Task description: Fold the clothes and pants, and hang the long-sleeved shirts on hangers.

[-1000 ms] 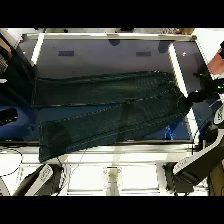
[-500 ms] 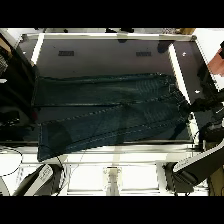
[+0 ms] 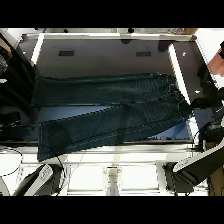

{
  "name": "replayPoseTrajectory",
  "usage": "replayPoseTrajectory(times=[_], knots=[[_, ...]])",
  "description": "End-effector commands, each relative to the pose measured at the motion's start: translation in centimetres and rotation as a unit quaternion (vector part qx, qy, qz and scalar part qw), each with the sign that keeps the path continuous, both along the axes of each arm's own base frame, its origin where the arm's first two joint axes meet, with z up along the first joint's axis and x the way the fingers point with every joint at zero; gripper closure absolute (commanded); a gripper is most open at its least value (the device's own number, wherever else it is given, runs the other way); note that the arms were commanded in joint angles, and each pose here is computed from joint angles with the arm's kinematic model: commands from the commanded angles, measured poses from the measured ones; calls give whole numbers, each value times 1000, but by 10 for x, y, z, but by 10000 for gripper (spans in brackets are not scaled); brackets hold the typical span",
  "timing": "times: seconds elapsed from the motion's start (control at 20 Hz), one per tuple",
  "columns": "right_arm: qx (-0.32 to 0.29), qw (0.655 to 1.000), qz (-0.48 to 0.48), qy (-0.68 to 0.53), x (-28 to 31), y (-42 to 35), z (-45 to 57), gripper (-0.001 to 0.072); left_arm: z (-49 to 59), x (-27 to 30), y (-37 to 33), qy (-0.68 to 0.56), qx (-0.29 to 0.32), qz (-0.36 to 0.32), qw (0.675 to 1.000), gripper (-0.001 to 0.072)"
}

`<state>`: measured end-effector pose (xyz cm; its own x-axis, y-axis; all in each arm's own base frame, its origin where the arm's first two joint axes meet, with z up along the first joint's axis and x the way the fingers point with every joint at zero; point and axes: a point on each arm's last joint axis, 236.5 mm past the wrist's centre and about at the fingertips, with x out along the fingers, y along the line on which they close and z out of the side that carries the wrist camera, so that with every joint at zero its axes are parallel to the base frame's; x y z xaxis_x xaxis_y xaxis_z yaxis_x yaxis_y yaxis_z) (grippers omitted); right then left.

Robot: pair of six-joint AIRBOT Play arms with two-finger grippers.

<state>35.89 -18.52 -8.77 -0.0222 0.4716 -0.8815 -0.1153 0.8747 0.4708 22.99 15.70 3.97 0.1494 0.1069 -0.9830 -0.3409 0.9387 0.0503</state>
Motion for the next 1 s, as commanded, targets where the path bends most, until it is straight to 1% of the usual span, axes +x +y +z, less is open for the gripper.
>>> replayPoseTrajectory(times=[0.0,0.1,0.15,0.2,0.3,0.35,0.4,0.45,0.65,0.7,0.75,0.85,0.95], knots=[[-4,1000,8,-12,4,-1,0,387,0,2,-4,-3,-9,2,1000,345],[3,1000,14,-8,0,1,0,390,-1,1,-4,-2,-10,2,1000,345],[6,1000,13,-6,-1,3,-2,411,-1,0,-5,0,-11,2,1000,345],[10,1000,12,-1,-3,6,-6,413,-1,-1,-5,1,-12,2,1000,345],[26,999,12,20,-15,14,-17,529,-1,-2,-6,5,-14,1,1000,344],[32,999,12,28,-19,17,-21,536,-1,-3,-7,6,-15,0,1000,344],[36,999,5,37,-21,20,-21,636,-2,-4,-7,9,-15,-2,1000,344],[39,998,-4,46,-23,21,-19,694,-2,-5,-7,10,-16,-3,1000,343],[51,991,-77,101,-28,29,-7,695,-29,-22,-19,48,-39,-26,998,338],[57,988,-94,109,-27,32,-3,695,-39,-30,-24,63,-49,-27,996,316],[57,986,-110,114,-26,33,1,695,-51,-40,-31,82,-61,-39,994,271],[53,982,-132,121,-24,33,5,695,-70,-62,-44,121,-87,-65,987,271],[51,980,-143,126,-24,32,4,695,-83,-90,-54,159,-124,-68,977,271]])
